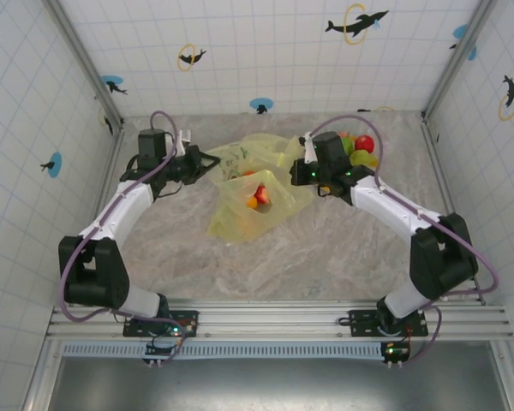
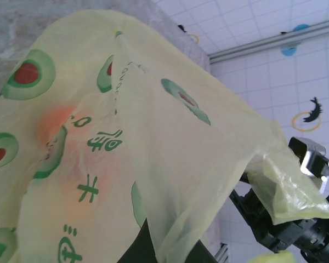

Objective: Place the fruits into the plastic bag

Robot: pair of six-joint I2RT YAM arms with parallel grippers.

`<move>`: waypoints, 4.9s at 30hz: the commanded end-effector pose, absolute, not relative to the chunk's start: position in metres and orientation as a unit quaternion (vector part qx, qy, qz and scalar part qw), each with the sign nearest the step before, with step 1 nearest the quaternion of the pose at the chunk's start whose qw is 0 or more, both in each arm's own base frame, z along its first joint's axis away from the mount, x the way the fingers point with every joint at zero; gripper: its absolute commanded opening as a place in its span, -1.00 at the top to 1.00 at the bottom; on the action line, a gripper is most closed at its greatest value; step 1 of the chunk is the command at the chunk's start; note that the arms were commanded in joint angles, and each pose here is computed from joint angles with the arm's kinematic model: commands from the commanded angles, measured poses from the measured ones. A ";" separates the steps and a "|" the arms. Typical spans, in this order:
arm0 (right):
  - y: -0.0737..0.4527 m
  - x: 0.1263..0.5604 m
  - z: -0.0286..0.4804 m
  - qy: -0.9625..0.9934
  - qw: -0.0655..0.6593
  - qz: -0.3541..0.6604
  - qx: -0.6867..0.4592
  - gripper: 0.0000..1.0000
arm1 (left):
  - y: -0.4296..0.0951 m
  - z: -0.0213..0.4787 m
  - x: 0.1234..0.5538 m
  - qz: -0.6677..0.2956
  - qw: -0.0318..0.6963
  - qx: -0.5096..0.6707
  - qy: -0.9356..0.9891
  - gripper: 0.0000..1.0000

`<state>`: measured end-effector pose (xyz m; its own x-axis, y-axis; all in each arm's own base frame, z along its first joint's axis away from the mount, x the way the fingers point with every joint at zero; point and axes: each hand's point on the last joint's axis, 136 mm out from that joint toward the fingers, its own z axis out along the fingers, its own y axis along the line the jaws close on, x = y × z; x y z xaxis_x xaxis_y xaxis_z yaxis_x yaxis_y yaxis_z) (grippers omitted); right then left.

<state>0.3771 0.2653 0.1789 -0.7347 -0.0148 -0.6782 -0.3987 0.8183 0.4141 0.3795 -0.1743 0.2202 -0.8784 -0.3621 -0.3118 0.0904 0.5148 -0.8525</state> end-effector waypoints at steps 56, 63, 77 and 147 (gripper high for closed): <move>0.027 0.470 0.122 0.923 0.345 -0.154 -0.074 -0.67 | -0.173 0.201 0.384 -0.520 0.271 -0.094 0.804 1.00; 0.024 0.497 0.096 0.922 0.316 -0.197 -0.109 -0.67 | -0.173 0.198 0.383 -0.519 0.266 -0.096 0.806 1.00; 0.029 0.525 0.066 0.916 0.280 -0.239 -0.160 -0.67 | -0.173 0.196 0.383 -0.519 0.263 -0.097 0.807 1.00; 0.277 0.336 0.189 0.827 0.382 0.343 -0.229 0.01 | -0.175 0.198 0.381 -0.525 0.261 -0.094 0.805 1.00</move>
